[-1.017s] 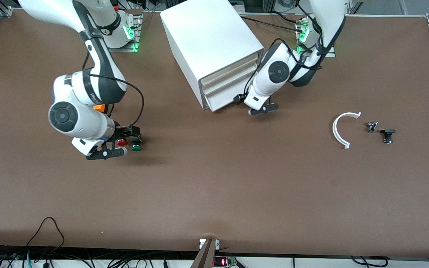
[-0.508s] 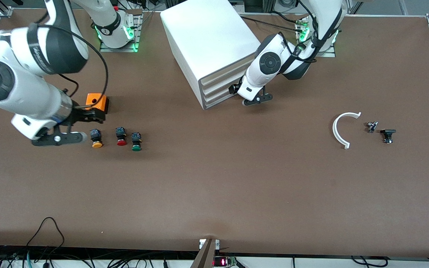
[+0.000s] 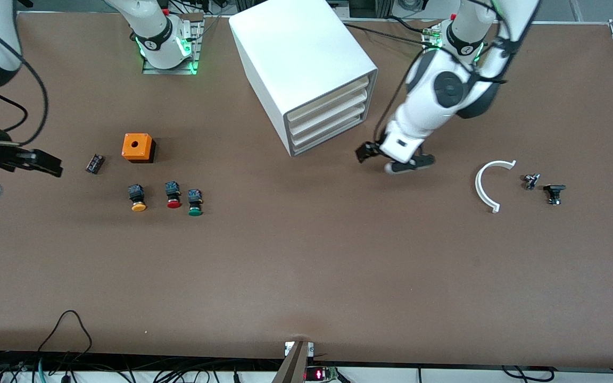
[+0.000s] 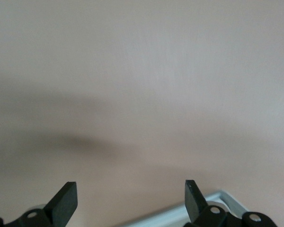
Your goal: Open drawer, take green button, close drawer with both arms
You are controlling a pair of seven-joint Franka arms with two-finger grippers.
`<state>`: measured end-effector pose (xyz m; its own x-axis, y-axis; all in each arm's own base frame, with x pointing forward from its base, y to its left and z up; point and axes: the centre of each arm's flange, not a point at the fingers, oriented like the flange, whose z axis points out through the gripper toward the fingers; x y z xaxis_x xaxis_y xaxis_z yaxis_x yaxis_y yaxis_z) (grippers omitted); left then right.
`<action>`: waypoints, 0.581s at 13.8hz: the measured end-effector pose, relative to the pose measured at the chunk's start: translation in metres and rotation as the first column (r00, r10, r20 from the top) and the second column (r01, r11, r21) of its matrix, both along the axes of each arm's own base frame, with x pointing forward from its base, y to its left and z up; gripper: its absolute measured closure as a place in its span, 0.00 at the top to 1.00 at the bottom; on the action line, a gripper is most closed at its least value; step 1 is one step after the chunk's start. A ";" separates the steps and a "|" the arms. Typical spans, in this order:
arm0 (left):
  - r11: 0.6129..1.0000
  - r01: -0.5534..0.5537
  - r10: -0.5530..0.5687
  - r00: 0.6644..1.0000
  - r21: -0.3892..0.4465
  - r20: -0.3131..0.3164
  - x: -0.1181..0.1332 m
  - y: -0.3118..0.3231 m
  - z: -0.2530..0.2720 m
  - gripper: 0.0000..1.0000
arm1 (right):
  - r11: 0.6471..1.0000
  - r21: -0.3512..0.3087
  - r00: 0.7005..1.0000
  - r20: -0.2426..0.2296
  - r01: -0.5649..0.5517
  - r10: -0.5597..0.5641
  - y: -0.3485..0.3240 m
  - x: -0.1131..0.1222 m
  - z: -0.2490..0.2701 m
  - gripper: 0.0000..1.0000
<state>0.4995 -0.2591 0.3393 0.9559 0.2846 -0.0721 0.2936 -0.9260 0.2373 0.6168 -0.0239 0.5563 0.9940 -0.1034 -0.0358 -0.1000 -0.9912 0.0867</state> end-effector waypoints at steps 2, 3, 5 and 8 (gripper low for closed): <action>1.000 -0.009 0.008 0.999 0.018 0.040 0.025 0.056 0.043 1.00 | 1.000 0.005 1.000 -0.001 -0.006 0.006 -0.012 -0.013 0.007 1.00; 0.999 0.003 -0.005 0.999 0.038 0.048 0.036 0.090 0.070 1.00 | 1.000 0.007 1.000 0.003 -0.017 0.017 -0.012 -0.018 0.011 1.00; 0.994 0.077 -0.079 0.996 0.080 0.029 0.049 0.158 0.130 1.00 | 1.000 0.010 1.000 0.009 -0.023 0.023 -0.011 -0.024 0.017 1.00; 0.981 0.159 -0.159 0.987 0.111 -0.005 0.045 0.237 0.203 1.00 | 0.999 0.016 0.999 0.038 -0.027 0.027 -0.012 -0.045 0.017 1.00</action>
